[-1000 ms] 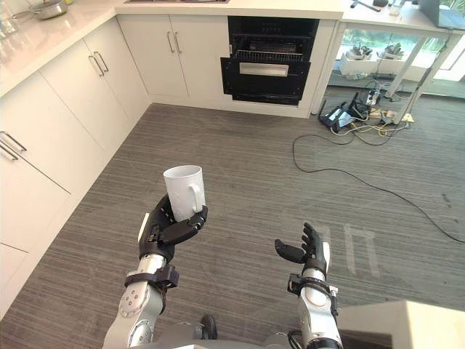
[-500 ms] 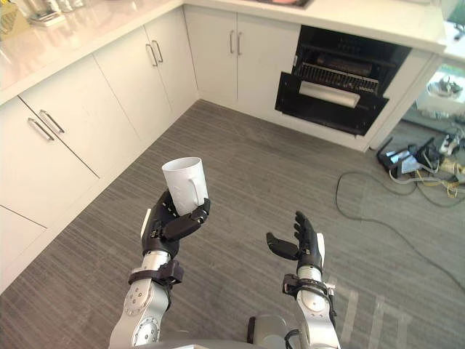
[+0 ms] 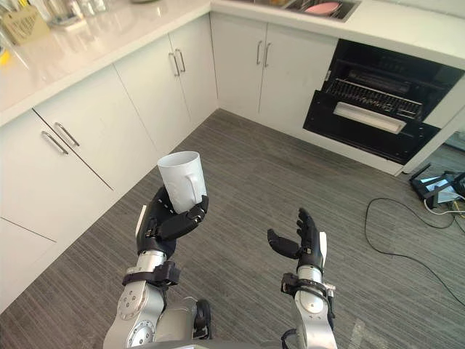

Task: Walk over to the sink, pick up the cup, carry it to the dishwasher, place the cup inside the dishwasher, then close the dishwasher door

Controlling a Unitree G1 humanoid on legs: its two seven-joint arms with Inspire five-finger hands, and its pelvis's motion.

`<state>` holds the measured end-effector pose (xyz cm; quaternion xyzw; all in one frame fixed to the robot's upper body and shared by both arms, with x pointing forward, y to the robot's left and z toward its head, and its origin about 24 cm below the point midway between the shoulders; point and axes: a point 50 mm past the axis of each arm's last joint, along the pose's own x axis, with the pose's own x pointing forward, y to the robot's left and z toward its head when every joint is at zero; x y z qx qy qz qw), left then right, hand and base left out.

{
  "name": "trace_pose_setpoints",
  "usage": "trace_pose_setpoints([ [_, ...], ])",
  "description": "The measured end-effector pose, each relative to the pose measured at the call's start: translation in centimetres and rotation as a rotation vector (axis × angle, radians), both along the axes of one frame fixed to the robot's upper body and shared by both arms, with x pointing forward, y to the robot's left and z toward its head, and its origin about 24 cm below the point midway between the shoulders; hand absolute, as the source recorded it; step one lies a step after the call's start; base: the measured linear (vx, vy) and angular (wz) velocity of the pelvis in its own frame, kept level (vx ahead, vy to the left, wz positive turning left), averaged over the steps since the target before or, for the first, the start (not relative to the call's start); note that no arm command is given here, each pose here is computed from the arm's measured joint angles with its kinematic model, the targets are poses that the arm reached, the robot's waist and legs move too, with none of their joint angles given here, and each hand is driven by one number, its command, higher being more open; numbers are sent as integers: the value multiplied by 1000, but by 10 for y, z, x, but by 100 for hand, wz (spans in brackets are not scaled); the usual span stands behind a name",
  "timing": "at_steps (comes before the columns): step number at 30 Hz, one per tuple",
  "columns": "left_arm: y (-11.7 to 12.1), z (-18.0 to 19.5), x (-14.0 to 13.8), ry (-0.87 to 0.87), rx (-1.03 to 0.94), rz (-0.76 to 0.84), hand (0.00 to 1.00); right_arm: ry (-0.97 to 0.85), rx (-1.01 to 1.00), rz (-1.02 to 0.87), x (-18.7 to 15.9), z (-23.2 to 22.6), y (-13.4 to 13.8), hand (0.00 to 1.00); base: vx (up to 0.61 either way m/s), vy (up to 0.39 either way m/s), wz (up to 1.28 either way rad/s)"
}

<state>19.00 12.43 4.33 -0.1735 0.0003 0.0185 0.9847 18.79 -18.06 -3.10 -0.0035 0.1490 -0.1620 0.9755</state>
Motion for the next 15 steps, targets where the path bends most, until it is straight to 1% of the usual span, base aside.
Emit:
trace_pose_setpoints([
  [3, -1, 0, 1, 1, 48, -24, 30, 3, -11, 35, 2, 0, 5, 90, 388, 153, 8],
  [7, -4, 4, 4, -26, 44, -36, 30, 14, -12, 75, 3, -3, 12, 90, 364, 9, -3],
  [11, -5, 4, 11, -39, 55, -47, 30, 91, -9, 79, -1, -20, 12, 90, 403, -130, 21],
  [13, -13, -8, 14, 15, 45, -69, 30, 177, -32, 74, -9, -35, 3, 90, 520, -171, 50],
  [15, -19, -9, 14, 24, 23, -74, 30, 202, -35, 64, -12, -38, 0, 90, 405, -140, 25],
])
